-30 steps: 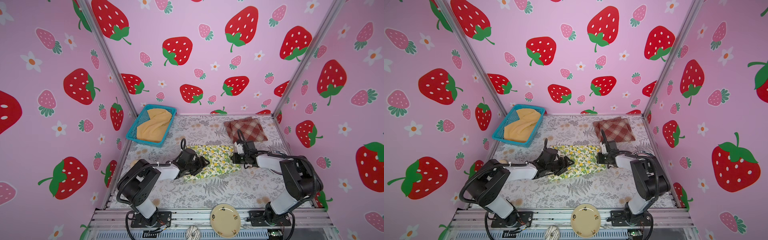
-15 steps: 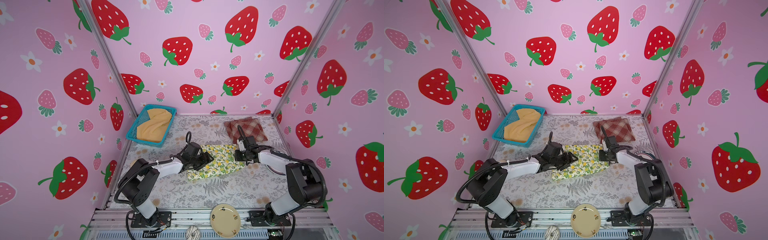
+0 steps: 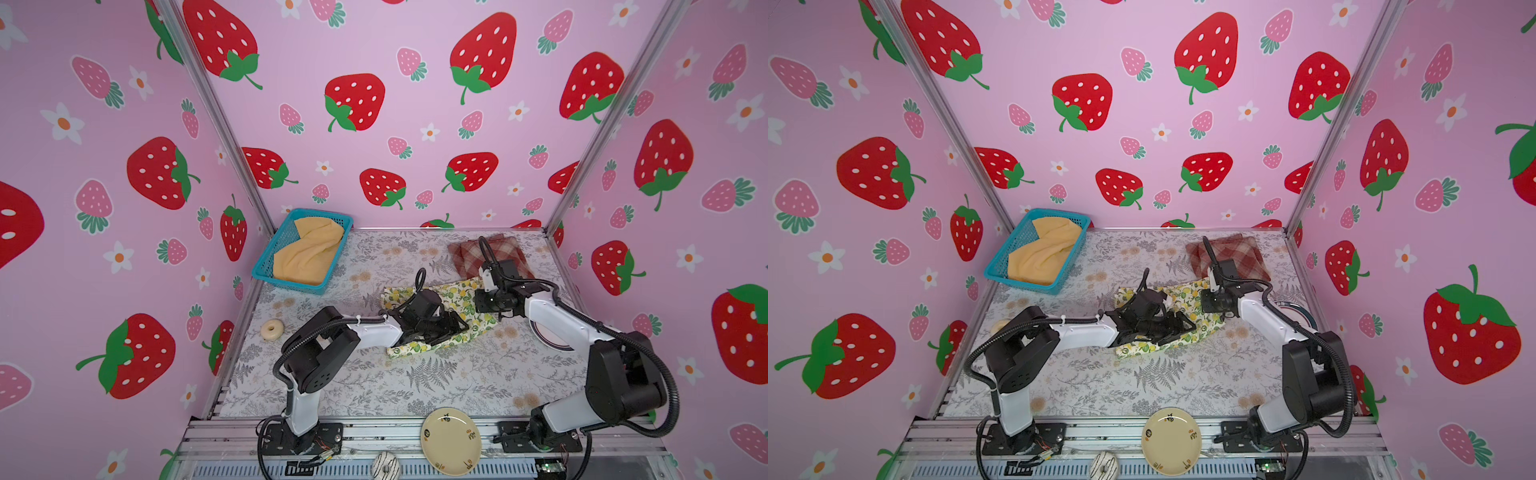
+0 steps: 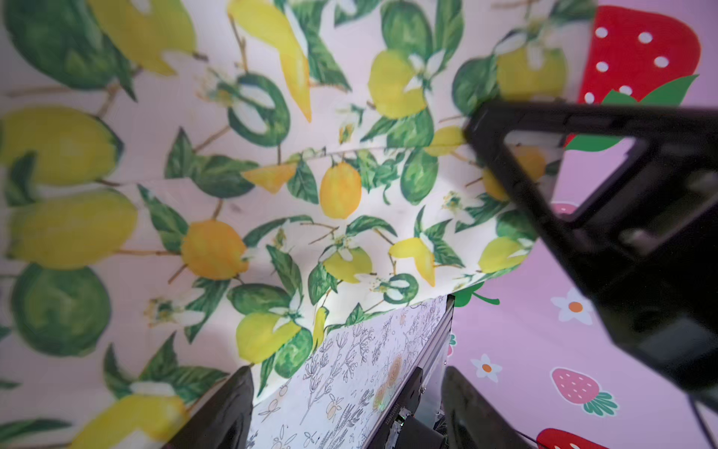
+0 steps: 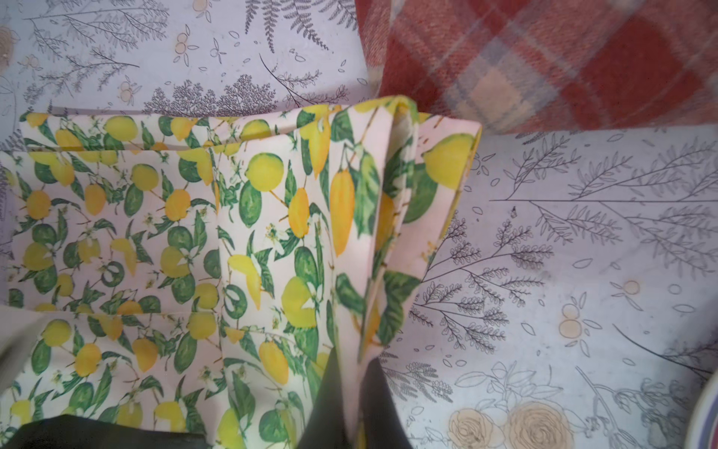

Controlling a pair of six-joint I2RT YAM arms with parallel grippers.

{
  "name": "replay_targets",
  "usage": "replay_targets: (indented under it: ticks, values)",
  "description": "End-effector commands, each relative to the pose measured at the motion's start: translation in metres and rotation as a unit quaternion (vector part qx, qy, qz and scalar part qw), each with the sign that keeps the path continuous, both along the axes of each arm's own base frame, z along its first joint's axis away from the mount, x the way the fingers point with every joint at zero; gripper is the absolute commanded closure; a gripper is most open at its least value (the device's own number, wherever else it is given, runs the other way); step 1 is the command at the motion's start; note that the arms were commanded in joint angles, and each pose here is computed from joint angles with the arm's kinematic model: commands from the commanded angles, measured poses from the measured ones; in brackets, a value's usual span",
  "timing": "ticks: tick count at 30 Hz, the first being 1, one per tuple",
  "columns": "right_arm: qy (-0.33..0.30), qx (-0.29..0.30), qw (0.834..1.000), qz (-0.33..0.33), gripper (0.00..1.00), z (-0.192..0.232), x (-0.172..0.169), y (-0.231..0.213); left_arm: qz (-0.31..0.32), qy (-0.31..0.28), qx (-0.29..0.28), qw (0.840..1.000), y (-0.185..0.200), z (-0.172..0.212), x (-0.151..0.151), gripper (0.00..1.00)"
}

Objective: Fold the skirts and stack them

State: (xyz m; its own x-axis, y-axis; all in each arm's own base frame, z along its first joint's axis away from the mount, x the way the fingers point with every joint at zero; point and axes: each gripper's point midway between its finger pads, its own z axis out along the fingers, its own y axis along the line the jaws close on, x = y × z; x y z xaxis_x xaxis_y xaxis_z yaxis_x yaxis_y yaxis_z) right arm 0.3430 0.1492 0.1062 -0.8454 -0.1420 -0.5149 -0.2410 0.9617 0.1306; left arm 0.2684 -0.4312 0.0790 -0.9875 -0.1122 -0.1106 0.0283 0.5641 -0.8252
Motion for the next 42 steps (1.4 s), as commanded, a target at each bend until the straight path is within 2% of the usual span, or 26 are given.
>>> replay_targets:
  ticks: [1, 15, 21, 26, 30, 34, 39, 42]
  values:
    - [-0.011, -0.008, 1.000, 0.007, 1.00, 0.019, 0.000, -0.003, -0.002, -0.008, -0.036, 0.999, -0.019, 0.020, 0.006, 0.23]
    - [-0.006, 0.056, 0.998, 0.018, 1.00, 0.038, -0.004, 0.017, -0.017, 0.013, -0.019, 1.000, -0.044, -0.021, 0.016, 0.24]
    - [-0.008, 0.052, 0.998, 0.016, 1.00, 0.041, -0.002, 0.016, -0.024, -0.007, -0.045, 0.999, -0.044, 0.008, 0.019, 0.24]
    - [-0.016, 0.028, 0.999, 0.008, 1.00, 0.042, 0.004, 0.010, -0.022, -0.034, -0.051, 0.998, -0.020, 0.044, 0.026, 0.24]
    - [-0.019, 0.021, 1.000, 0.007, 1.00, 0.042, 0.009, 0.009, -0.006, -0.050, -0.021, 0.998, 0.016, 0.051, 0.035, 0.24]
    - [-0.025, 0.020, 0.999, 0.004, 1.00, 0.046, 0.016, 0.010, -0.005, -0.050, 0.017, 0.999, 0.042, 0.035, 0.038, 0.24]
    - [-0.024, 0.025, 0.999, 0.005, 1.00, 0.051, 0.020, 0.014, 0.021, -0.037, 0.083, 0.996, 0.084, 0.002, 0.046, 0.24]
    - [-0.022, 0.033, 0.999, 0.007, 1.00, 0.053, 0.021, 0.017, 0.037, -0.026, 0.103, 0.994, 0.105, -0.014, 0.052, 0.24]
